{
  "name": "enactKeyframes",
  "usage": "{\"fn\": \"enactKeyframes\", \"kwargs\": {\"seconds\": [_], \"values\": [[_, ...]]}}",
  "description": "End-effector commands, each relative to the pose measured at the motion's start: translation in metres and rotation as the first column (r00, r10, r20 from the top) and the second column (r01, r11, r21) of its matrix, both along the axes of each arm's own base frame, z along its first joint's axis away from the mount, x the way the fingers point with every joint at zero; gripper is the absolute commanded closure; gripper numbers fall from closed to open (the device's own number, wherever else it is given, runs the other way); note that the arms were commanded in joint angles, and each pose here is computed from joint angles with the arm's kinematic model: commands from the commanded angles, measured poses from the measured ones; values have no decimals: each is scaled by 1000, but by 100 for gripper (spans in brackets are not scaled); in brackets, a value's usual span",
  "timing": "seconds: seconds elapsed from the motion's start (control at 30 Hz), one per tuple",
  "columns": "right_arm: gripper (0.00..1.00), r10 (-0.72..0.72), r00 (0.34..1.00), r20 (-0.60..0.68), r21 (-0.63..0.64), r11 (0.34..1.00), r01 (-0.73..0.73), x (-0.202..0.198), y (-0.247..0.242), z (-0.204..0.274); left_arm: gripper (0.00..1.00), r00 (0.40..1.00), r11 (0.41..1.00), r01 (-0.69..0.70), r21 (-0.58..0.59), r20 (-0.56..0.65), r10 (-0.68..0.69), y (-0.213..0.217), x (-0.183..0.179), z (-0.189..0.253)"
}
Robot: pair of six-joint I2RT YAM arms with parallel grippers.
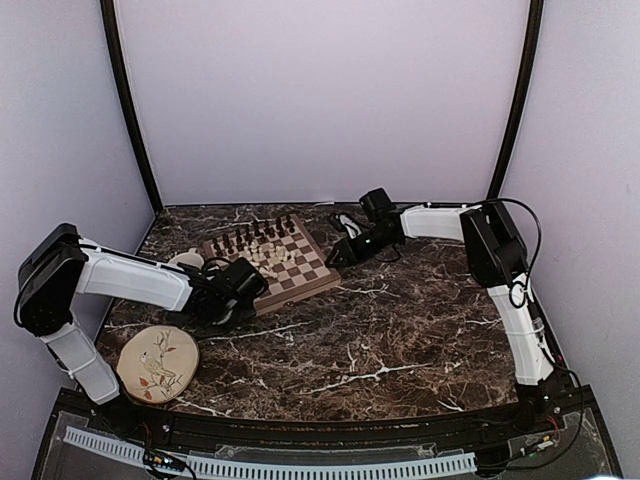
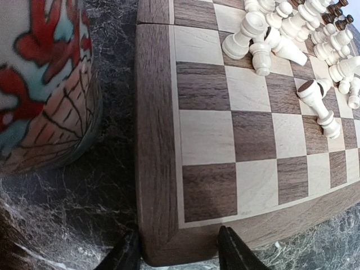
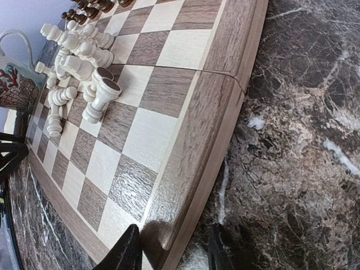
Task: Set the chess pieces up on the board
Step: Move the chessboard to the center of the board.
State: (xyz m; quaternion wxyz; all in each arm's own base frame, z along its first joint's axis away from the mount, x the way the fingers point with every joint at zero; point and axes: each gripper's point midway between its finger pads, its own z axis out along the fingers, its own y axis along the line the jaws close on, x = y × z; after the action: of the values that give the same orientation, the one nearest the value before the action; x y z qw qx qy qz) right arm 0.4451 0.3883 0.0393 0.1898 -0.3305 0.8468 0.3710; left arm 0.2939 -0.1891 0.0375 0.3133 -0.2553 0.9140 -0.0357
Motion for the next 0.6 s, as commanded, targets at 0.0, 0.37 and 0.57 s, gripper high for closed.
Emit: {"fn": "enactKeyframes", "kwargs": {"seconds": [0.0,0.37,0.57], "values": [[64,26,999,-39,-21,999,-27,-12,6,-18,54,1000,1000,29,2,4,-29,-9,11,0],[76,69,993,-92,-56,996,-75,-54,-15,-26,69,976,976,216,-34,-13,-217,-41,14,-7],[79,97,987,-130,-65,992,-106,-76,-26,-25,73,912,906,407,-114,8,-409,-74,5,-8]]}}
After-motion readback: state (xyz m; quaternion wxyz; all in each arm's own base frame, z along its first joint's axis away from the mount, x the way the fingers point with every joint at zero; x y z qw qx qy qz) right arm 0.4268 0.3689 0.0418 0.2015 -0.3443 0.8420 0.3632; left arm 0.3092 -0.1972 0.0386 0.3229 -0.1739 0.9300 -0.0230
